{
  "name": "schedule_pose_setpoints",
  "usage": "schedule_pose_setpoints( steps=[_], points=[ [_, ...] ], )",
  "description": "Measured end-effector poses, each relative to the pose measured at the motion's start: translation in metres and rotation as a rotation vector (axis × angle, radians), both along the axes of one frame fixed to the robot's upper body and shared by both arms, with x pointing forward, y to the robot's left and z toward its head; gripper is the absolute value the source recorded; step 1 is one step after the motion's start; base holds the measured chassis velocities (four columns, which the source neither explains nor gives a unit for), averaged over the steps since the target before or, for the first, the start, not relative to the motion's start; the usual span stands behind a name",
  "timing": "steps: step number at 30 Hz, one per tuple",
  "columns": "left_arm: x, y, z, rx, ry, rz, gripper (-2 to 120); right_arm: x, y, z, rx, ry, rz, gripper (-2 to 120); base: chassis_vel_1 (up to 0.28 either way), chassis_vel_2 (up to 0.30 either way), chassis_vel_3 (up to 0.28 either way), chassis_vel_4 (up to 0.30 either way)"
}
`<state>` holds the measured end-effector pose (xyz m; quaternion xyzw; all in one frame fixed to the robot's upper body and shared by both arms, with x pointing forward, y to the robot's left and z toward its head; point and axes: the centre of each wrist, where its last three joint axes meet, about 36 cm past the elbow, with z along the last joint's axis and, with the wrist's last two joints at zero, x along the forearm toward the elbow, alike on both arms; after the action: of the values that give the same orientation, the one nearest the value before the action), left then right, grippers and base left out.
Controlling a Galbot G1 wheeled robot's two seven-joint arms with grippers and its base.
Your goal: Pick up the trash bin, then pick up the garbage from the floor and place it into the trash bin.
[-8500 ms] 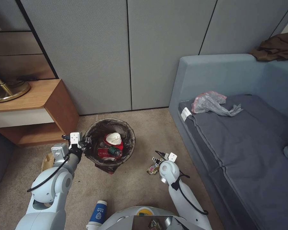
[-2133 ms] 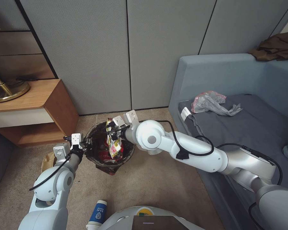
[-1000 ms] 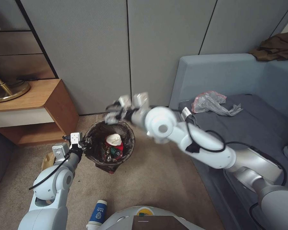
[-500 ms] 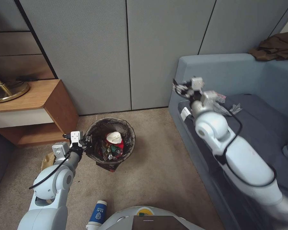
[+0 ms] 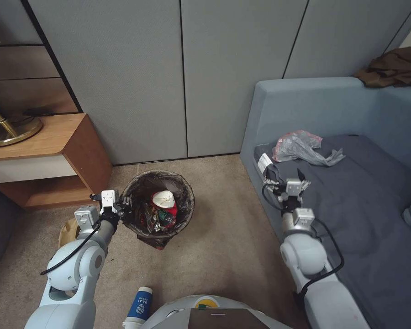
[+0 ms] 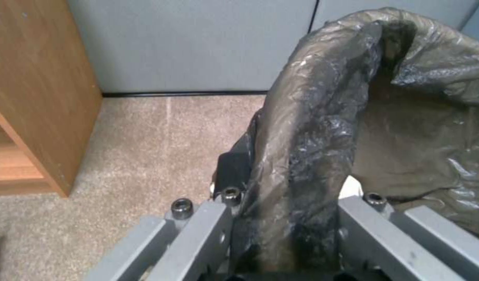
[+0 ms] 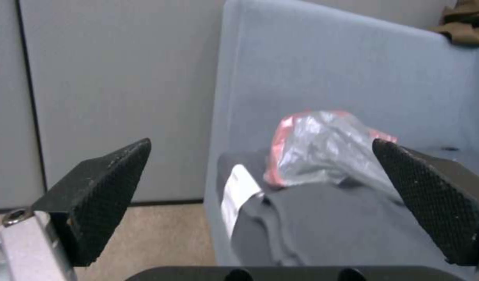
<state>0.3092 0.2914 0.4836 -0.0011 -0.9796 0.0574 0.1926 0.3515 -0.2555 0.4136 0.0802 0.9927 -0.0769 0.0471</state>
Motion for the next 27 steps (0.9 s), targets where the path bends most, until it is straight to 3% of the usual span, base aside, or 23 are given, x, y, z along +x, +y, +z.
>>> schedule_pose_setpoints(
  steps=[5,27],
  points=[
    [-0.004,-0.002,0.005,-0.001,-0.005,-0.009,5,-0.006,0.013,-0.011,0.005,0.007,0.001,100,0.000,0.000,0.000,0.000],
    [-0.005,0.003,0.008,-0.007,-0.005,0.001,5,-0.001,0.019,-0.014,0.006,0.028,0.021,100,0.000,0.000,0.000,0.000]
  ],
)
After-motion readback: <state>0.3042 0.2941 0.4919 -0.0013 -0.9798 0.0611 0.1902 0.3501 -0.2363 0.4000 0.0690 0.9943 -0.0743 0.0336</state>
